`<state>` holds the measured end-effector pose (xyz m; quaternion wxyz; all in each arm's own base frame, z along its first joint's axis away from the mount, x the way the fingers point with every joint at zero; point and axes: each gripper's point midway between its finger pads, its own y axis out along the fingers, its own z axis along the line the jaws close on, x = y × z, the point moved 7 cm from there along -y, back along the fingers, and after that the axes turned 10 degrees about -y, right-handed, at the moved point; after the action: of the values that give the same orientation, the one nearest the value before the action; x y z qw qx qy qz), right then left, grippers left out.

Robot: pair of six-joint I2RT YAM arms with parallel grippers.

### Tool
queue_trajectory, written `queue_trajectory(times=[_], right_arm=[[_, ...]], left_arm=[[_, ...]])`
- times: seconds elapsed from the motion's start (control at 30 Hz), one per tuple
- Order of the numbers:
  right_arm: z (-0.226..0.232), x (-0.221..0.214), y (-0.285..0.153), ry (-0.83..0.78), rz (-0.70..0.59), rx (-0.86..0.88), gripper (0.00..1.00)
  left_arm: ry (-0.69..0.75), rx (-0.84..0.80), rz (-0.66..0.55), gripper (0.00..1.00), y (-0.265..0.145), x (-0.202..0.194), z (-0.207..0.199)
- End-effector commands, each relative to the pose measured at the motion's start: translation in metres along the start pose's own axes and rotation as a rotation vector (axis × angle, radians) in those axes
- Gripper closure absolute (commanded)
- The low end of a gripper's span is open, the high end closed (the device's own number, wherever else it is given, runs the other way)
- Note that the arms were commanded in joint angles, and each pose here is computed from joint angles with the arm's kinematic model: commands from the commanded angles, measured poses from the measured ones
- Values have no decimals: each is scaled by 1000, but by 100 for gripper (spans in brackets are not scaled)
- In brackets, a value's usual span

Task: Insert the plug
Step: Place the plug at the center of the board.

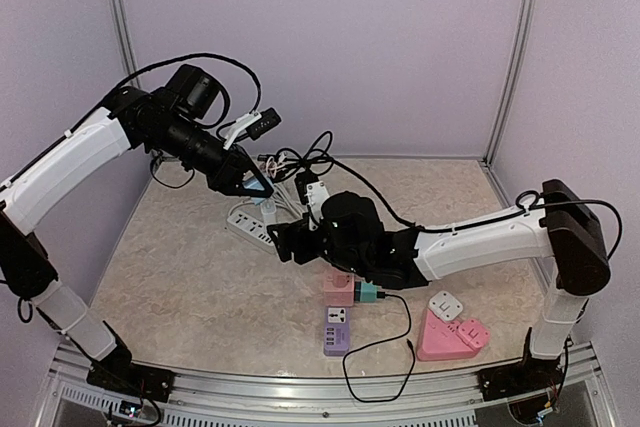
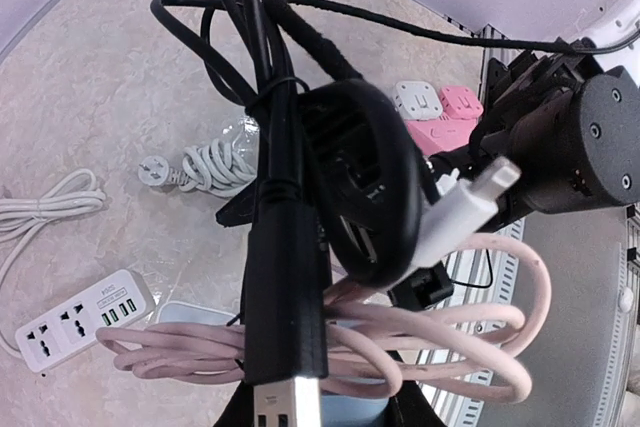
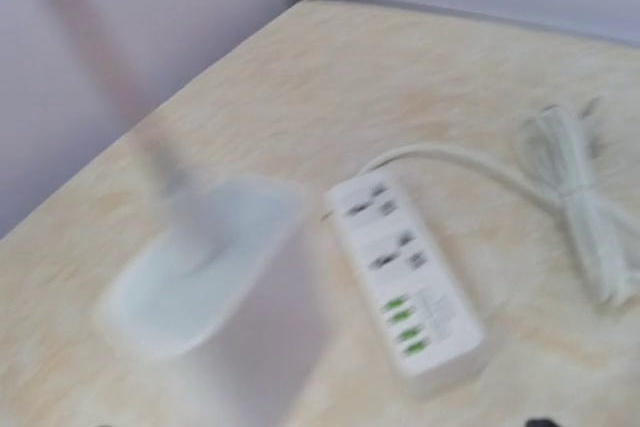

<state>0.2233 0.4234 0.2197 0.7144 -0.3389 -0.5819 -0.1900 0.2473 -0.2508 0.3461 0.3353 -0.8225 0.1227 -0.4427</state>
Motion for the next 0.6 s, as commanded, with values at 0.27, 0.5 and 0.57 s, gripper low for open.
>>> queue_trajectory(times=[0.27,0.5,0.57], right_arm=[[2,18,25,-2,-157,-118,13],[8,24,21,-42,-227,-151,30],[6,24,24,-54,-216,-179,55]], left_arm=[[-26,-27,-110,100,-10,16,-7],[-69,-31,-149,100,-10,25,-2],[-73,-37,-153,100,-10,26,-3]])
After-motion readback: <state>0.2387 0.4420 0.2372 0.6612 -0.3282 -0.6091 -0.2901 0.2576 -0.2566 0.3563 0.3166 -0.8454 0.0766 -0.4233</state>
